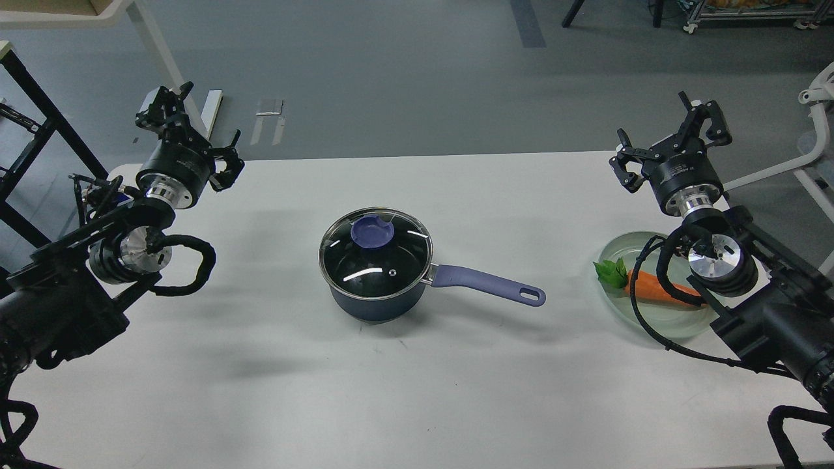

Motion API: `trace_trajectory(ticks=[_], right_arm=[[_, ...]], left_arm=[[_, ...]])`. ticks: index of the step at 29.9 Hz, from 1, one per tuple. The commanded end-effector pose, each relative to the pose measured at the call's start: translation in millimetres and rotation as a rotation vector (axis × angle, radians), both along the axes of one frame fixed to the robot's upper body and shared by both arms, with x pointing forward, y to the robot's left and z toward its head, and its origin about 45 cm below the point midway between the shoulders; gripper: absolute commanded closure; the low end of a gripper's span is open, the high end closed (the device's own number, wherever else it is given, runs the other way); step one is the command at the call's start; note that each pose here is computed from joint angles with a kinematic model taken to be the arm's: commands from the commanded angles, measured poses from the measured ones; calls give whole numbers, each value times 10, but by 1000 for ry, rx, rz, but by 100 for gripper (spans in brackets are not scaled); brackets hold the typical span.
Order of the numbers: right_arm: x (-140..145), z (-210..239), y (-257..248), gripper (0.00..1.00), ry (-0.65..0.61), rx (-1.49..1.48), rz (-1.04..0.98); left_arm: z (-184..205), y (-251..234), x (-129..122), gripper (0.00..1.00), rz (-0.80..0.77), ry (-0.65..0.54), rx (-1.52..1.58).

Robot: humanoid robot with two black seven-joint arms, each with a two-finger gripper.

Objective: Open pot lid
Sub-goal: 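Raise the right gripper up and away from the green plate, then lower the right gripper onto the lavender pan handle and grasp it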

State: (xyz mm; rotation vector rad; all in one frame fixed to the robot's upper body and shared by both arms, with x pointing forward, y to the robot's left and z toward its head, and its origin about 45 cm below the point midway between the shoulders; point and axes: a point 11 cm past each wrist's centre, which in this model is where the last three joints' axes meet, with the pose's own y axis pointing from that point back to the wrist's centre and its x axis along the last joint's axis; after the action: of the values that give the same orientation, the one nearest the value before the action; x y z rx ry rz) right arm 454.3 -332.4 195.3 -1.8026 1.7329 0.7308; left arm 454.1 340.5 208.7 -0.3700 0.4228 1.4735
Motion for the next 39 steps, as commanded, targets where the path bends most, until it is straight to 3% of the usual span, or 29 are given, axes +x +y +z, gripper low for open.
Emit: trace_trajectory(ticks=[1,11,20,28,34,39], right_arm=[[14,17,22,0,-3,0,4],[24,138,70,0,-29,-20,41],[36,823,-98,0,-96,-432,232],[-59,1381,407,0,-278,-1039,479],[-312,1330,1017,0,-430,-1432,771],[-625,1011,1373,0,-629,-1820,1055]], left_arm=[[16,29,0,1,1,-4,2],[22,6,-3,1,-6,-5,-1],[80,167,-37,1,-10,0,60],[125,147,-47,1,-75,45,90],[177,158,-54,1,-80,36,92],[234,203,-55,1,-80,23,113]])
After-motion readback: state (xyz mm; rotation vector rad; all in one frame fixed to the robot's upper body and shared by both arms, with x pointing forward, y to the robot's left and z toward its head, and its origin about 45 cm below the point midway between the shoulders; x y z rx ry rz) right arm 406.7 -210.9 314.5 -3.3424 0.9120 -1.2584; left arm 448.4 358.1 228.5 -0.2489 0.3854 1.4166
